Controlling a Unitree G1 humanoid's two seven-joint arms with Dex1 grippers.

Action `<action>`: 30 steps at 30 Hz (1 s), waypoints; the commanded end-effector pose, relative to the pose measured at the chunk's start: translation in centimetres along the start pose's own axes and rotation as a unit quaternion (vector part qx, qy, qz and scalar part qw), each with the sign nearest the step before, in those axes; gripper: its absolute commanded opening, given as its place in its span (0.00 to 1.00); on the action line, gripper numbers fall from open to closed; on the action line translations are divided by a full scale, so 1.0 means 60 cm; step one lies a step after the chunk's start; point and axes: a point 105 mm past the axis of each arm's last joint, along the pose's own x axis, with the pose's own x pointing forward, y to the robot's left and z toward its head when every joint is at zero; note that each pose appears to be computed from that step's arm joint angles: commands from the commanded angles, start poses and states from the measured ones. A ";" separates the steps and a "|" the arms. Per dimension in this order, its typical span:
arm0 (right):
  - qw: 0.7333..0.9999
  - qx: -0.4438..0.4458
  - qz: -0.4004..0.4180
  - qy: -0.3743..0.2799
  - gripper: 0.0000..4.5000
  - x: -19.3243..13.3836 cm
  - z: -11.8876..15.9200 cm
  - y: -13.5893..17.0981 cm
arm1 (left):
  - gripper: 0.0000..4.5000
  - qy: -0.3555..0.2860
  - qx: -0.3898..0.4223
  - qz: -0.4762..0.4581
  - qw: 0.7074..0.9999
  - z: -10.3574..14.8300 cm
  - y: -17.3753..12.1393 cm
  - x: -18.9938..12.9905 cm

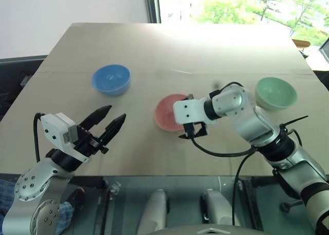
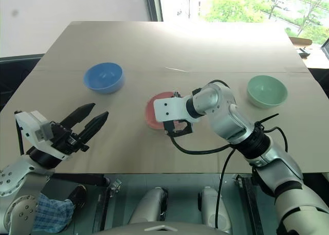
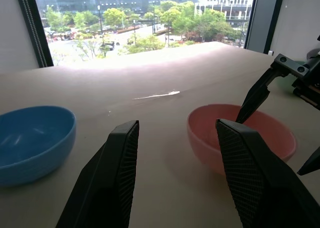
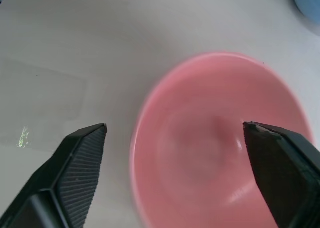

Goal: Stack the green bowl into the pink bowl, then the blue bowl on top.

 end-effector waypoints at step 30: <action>0.829 0.426 -0.298 0.207 0.98 -0.295 -0.363 -0.046 | 0.57 -0.006 -0.006 -0.211 0.977 0.011 -0.095 0.069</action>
